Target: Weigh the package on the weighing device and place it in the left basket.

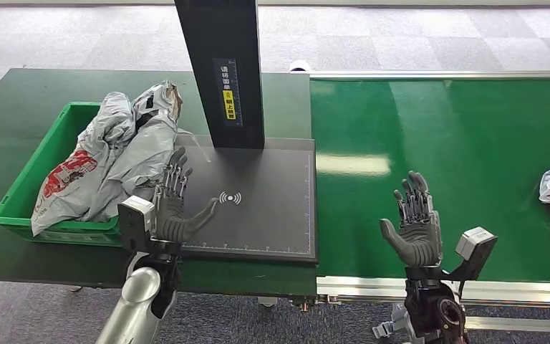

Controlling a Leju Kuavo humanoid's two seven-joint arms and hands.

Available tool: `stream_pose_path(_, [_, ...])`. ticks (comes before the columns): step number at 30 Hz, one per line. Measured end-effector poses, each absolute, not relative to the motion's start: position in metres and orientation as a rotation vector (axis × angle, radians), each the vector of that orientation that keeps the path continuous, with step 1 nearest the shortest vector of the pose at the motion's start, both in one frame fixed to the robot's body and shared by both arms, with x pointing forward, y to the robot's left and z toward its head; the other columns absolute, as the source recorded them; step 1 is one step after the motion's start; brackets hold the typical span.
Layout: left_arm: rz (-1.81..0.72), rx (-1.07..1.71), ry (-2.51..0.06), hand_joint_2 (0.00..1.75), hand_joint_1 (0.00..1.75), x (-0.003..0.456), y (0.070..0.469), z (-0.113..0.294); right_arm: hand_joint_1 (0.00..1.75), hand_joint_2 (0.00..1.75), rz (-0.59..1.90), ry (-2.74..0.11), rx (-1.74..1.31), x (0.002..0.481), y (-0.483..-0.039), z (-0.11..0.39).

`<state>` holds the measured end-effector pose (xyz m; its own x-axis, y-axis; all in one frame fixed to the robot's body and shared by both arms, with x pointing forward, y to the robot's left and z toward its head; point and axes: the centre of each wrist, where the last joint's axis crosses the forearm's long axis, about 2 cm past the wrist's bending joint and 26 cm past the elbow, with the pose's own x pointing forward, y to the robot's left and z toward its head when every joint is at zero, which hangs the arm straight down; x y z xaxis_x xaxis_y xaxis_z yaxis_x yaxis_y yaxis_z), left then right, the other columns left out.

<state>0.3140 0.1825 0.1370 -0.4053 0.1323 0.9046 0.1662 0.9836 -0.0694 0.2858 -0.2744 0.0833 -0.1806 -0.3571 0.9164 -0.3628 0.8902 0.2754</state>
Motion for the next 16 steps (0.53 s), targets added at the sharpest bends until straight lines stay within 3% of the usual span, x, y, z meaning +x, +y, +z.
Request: stream_pose_path(16, [-0.044,-0.236,-1.947,1.75,0.0,0.301,0.184,0.116,0.0,1.75,0.087,-1.758,0.488,0.289,-0.255,0.079])
